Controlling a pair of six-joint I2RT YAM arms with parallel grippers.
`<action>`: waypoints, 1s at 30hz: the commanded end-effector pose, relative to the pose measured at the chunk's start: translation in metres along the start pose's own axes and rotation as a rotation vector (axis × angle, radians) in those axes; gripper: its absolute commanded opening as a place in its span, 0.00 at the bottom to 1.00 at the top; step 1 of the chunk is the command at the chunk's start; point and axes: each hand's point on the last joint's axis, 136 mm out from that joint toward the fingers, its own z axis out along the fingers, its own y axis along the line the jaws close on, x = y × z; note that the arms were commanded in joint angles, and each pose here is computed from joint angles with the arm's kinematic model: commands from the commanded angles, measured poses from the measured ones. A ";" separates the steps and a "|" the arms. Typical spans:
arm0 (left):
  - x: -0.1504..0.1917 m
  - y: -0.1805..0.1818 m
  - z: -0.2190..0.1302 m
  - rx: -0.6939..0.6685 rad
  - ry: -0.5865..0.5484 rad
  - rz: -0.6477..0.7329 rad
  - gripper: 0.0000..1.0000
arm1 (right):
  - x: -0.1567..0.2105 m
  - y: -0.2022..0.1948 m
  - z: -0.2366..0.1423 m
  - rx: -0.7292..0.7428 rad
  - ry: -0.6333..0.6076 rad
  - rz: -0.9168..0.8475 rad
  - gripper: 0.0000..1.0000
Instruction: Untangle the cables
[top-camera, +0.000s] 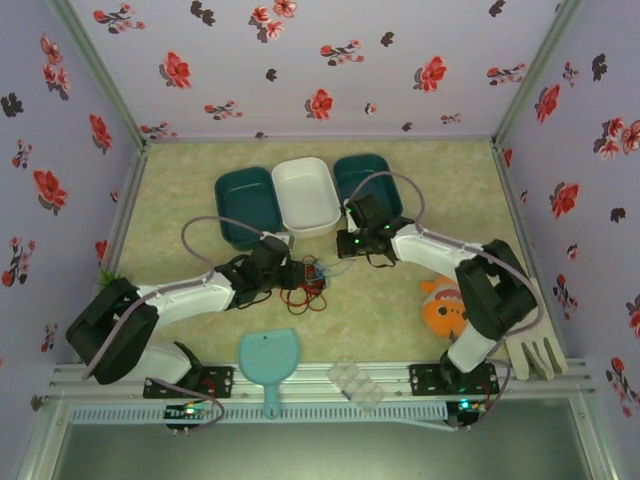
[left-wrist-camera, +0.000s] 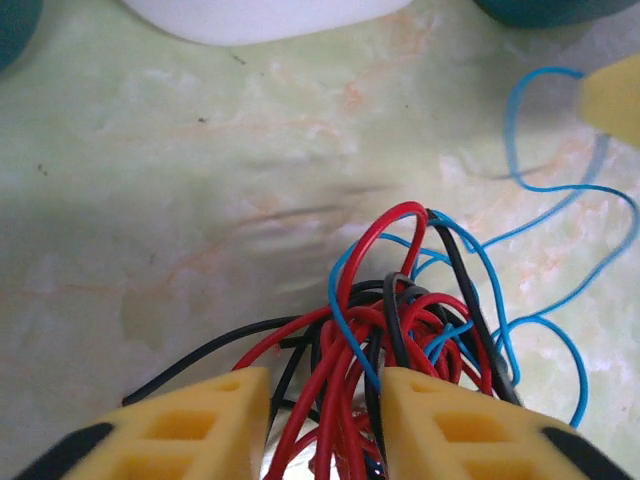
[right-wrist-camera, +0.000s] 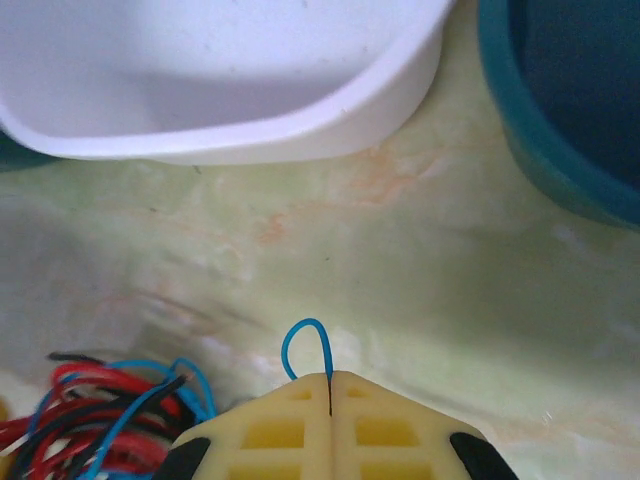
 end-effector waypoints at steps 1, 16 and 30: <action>0.004 -0.001 0.003 -0.006 0.019 0.001 0.23 | -0.012 0.008 -0.039 0.007 -0.070 -0.027 0.00; 0.021 0.014 0.009 -0.058 0.073 -0.011 0.00 | -0.058 0.007 -0.199 0.151 -0.343 -0.062 0.00; 0.027 0.018 0.008 -0.068 0.085 -0.025 0.00 | -0.126 0.020 -0.306 0.246 -0.617 -0.122 0.00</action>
